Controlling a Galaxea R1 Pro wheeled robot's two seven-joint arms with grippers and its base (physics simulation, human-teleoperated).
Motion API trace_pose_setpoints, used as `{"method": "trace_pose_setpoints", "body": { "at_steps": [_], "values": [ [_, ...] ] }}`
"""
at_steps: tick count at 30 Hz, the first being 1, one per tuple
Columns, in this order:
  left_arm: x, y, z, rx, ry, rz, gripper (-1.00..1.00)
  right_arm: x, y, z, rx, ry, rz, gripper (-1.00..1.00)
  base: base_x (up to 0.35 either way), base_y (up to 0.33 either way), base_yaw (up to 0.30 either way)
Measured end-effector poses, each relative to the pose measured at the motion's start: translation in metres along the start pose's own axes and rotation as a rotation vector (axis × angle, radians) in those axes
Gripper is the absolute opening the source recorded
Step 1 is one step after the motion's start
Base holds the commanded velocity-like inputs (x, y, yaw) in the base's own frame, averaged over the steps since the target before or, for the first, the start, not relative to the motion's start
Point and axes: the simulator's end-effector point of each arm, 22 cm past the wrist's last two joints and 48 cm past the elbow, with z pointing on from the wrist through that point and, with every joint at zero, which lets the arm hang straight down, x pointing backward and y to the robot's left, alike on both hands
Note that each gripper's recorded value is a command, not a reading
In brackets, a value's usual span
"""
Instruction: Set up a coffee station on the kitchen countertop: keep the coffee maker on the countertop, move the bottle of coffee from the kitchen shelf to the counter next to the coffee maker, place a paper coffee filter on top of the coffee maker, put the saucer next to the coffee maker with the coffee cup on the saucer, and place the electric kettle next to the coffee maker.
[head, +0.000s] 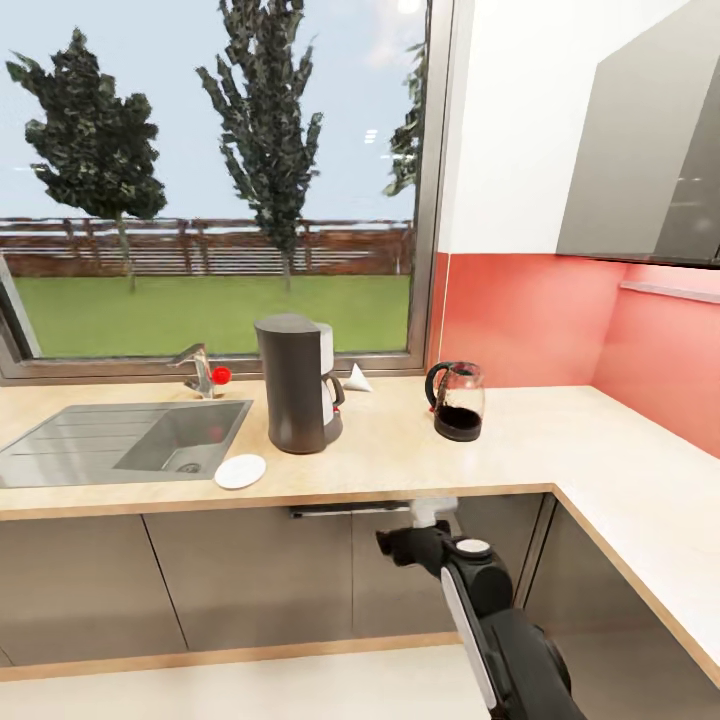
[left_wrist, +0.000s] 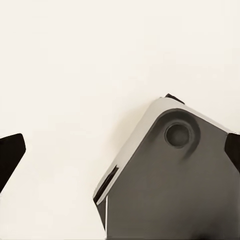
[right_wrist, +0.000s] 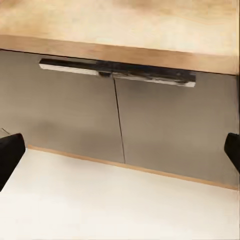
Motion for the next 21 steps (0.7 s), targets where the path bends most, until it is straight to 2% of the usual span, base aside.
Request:
{"method": "trace_pose_setpoints", "body": {
  "at_steps": [1,2,3,4,5,10,17,19,21],
  "values": [
    [0.001,0.001,0.000,-0.001,0.002,0.000,1.00,-0.004,0.000,-0.001,0.000,-0.013,-0.002,1.00,0.000,0.000,0.065],
    [0.004,0.002,-0.001,-0.004,0.007,0.001,1.00,-0.024,-0.001,-0.006,0.003,-0.087,-0.012,1.00,0.000,0.000,0.094],
    [0.004,0.002,-0.001,-0.004,0.008,0.002,1.00,-0.028,-0.001,-0.007,0.004,-0.100,-0.014,1.00,0.000,0.000,0.179],
    [0.006,0.002,-0.001,-0.005,0.012,-0.001,1.00,-0.050,-0.004,-0.011,0.011,-0.153,-0.027,1.00,0.000,0.000,0.185],
    [0.006,0.002,-0.001,-0.006,0.013,-0.001,1.00,-0.064,-0.006,-0.013,0.018,-0.178,-0.037,1.00,0.000,0.000,0.184],
    [0.009,0.003,-0.002,-0.010,0.019,-0.002,1.00,-0.121,-0.018,-0.019,0.063,-0.250,-0.081,1.00,0.000,0.000,0.168],
    [0.010,0.005,-0.002,-0.009,0.024,0.003,1.00,-0.239,-0.031,-0.043,0.111,-0.341,-0.126,1.00,0.000,0.000,0.018],
    [0.012,0.007,-0.002,-0.012,0.027,0.005,1.00,-0.273,-0.043,-0.056,0.132,-0.378,-0.113,1.00,0.000,0.000,0.000],
    [0.013,0.007,-0.002,-0.012,0.028,0.006,1.00,-0.289,-0.052,-0.064,0.144,-0.386,-0.092,1.00,0.000,0.000,0.000]
  ]
}}
